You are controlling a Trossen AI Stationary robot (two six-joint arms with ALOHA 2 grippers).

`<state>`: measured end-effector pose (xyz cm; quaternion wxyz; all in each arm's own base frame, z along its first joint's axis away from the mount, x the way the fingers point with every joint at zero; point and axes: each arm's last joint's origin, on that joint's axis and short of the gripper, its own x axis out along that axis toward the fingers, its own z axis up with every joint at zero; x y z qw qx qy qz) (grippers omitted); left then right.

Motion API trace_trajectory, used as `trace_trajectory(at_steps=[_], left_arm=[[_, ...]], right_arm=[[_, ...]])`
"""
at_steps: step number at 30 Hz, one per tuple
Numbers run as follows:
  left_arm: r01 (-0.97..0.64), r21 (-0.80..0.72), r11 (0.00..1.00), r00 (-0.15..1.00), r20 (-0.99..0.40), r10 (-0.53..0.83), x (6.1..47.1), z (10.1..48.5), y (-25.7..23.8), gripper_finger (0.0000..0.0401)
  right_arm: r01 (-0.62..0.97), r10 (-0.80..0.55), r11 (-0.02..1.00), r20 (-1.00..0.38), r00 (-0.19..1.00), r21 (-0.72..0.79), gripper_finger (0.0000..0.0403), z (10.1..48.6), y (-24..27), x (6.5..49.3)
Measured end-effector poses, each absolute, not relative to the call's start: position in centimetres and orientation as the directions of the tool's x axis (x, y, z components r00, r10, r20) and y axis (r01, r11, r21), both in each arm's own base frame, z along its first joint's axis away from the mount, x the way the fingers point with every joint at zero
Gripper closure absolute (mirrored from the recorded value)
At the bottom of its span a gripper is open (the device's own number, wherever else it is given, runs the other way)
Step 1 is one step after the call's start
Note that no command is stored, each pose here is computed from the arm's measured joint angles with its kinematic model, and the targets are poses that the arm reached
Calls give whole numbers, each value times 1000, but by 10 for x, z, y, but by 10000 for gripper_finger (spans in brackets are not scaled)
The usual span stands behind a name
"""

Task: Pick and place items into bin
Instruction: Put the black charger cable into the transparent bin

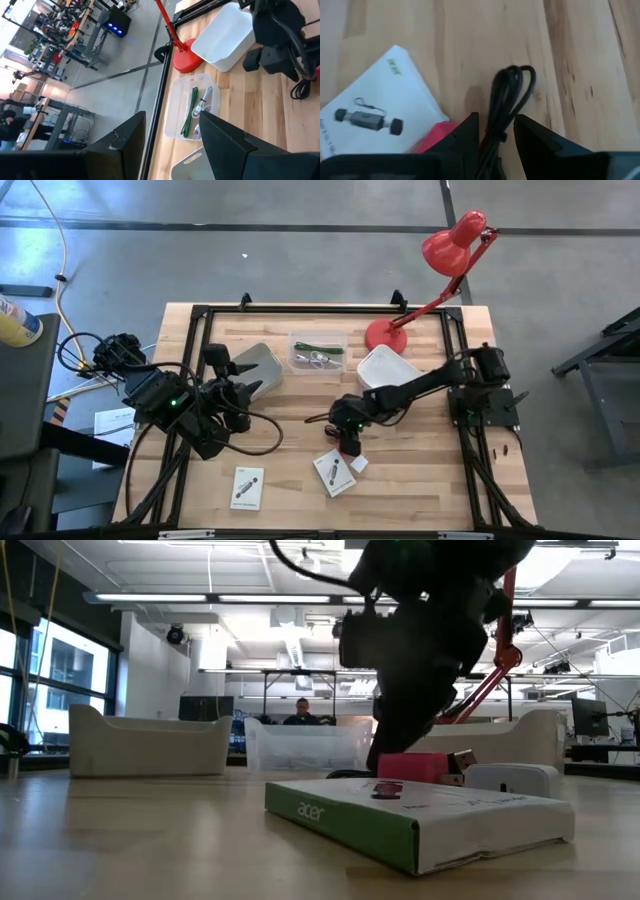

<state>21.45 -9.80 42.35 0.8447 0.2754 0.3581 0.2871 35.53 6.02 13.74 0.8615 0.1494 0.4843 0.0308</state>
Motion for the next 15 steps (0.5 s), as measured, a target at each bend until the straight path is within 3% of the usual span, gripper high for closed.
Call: trace_trajectory(at_steps=[15], left_arm=[[-258, 678, 688, 579, -462, 672, 215, 423, -98, 229]], right_arm=[[236, 117, 938, -873, 474, 254, 307, 121, 58, 354]])
